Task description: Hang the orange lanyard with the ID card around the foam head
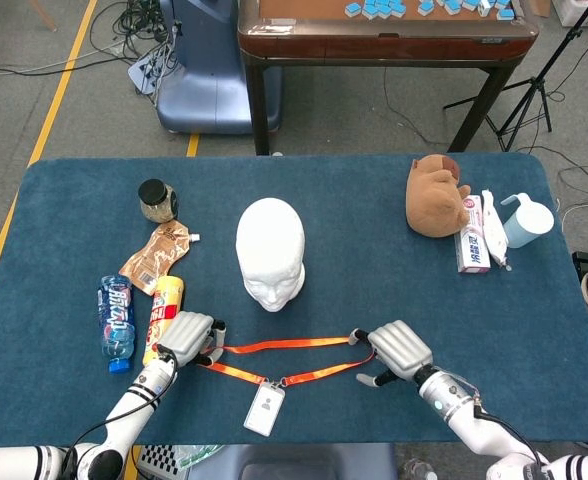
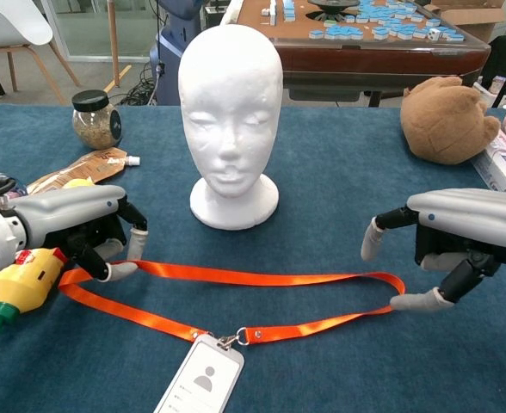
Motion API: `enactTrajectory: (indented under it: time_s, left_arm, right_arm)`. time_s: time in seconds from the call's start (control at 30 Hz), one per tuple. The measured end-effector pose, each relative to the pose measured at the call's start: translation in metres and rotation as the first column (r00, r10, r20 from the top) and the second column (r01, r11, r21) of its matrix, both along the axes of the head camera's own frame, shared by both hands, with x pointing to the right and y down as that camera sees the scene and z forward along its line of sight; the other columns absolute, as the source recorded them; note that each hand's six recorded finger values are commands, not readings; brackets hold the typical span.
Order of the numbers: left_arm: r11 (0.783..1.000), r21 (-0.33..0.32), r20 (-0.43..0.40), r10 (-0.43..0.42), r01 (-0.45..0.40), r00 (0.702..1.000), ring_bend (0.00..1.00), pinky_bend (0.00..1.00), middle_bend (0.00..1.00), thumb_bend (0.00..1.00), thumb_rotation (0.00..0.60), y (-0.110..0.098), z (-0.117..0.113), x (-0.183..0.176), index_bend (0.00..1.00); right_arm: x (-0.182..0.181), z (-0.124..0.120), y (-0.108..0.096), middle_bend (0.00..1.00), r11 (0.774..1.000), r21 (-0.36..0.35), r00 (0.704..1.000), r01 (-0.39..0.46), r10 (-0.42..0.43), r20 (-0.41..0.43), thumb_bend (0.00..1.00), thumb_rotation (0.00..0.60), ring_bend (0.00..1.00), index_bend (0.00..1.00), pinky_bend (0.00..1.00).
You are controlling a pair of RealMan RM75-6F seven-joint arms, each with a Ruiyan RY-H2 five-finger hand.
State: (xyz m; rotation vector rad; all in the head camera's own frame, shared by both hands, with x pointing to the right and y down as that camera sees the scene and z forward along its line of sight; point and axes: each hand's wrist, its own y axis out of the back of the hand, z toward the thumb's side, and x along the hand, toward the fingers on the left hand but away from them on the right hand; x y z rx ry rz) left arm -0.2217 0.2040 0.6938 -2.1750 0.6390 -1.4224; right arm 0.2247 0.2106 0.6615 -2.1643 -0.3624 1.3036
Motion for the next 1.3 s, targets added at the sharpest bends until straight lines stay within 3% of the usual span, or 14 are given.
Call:
enactTrajectory:
  time_s: [0.13,0.47,0.87,1.3]
  left_arm:
    - [1.0,0.003,-0.001,-0.002,0.002,1.0,0.9,0.97,0.89,0.36,0.6,0.0,-0.001,0.0,0.61]
    - [1.0,0.006,-0.003,-0.008,0.008,1.0,0.9,0.97,0.89,0.36,0.6,0.0,-0.004,-0.003,0.61]
    - [1.0,0.004,-0.008,-0.016,0.016,1.0,0.9,0.97,0.89,0.36,0.6,0.0,-0.005,-0.006,0.61]
    - [1.0,0.002,-0.012,-0.021,0.021,1.0,0.9,0.97,0.89,0.36,0.6,0.001,-0.005,-0.008,0.61]
  right_arm:
    - [-0.01,0.01,-0.007,1.0,1.0,0.0,1.0,0.0,0.0,-0.013,0.39,0.594,1.0,0.4,1.0]
    - [-0.033,0.041,-0.02,1.0,0.997,0.05,0.996,0.051,-0.047,-0.081,0.39,0.6,1.0,0.44,1.0]
    - [-0.047,0.054,-0.023,1.0,0.992,0.112,0.993,0.06,-0.048,-0.107,0.24,0.6,1.0,0.52,1.0]
    - [-0.061,0.063,-0.021,1.0,0.986,0.15,0.992,0.07,-0.053,-0.116,0.23,0.6,1.0,0.53,1.0]
